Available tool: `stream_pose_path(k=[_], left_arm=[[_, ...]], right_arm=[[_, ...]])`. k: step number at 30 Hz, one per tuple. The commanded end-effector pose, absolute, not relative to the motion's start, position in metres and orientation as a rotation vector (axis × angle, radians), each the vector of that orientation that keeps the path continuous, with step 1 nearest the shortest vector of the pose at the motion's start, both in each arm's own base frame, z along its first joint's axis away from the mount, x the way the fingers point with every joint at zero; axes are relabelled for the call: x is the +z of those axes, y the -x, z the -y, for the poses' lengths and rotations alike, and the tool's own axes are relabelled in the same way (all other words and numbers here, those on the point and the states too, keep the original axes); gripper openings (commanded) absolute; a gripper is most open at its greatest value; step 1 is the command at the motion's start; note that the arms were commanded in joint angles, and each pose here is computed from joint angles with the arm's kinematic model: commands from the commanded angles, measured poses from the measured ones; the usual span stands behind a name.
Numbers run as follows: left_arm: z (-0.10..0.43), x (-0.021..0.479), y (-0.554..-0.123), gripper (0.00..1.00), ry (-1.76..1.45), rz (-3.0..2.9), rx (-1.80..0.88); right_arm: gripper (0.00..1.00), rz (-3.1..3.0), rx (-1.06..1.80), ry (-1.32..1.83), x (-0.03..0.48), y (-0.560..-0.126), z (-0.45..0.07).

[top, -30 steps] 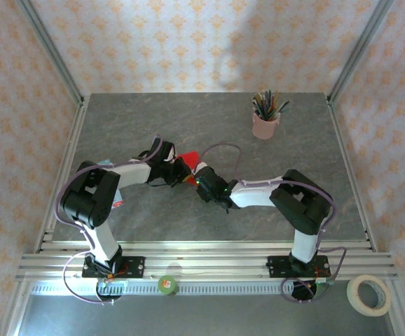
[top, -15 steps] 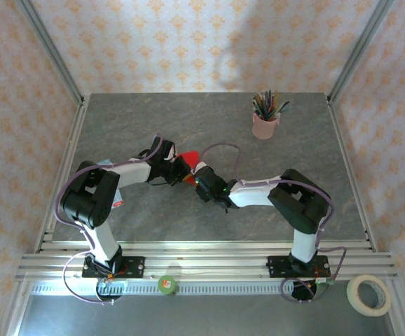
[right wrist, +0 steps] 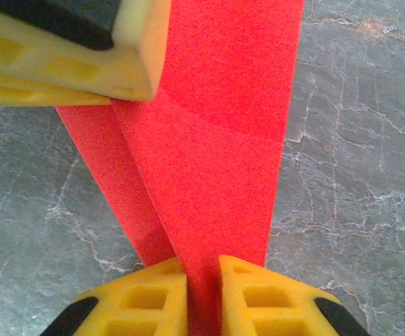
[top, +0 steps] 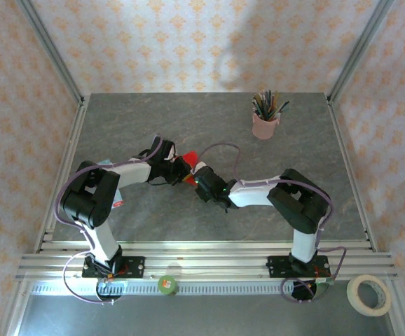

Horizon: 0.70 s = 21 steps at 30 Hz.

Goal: Fold a paper plane with a square sheet of paper (pick it up from the middle)

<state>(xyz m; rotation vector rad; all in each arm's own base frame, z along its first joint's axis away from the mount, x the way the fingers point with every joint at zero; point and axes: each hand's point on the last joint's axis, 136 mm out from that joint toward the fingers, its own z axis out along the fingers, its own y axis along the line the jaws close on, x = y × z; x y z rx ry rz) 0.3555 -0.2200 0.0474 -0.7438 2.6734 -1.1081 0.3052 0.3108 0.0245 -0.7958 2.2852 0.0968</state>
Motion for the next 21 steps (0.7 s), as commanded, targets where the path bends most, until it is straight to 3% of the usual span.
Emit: stream_pose_path(k=[1, 12, 21], left_arm=[[0.217, 0.067, -0.364, 0.19, 0.718, -2.635, -1.081], [0.162, 0.101, -0.386, 0.49, 0.823, -2.462, -1.004], [0.132, 0.124, -0.374, 0.57, 0.874, -2.281, -1.007]], right_arm=[[0.14, -2.281, 0.079, 0.794, 0.024, -0.304, -0.310], [0.11, -2.325, 0.242, 0.819, 0.023, -0.289, -0.324], [0.12, -2.431, 0.502, 0.738, 0.016, -0.278, -0.331]])
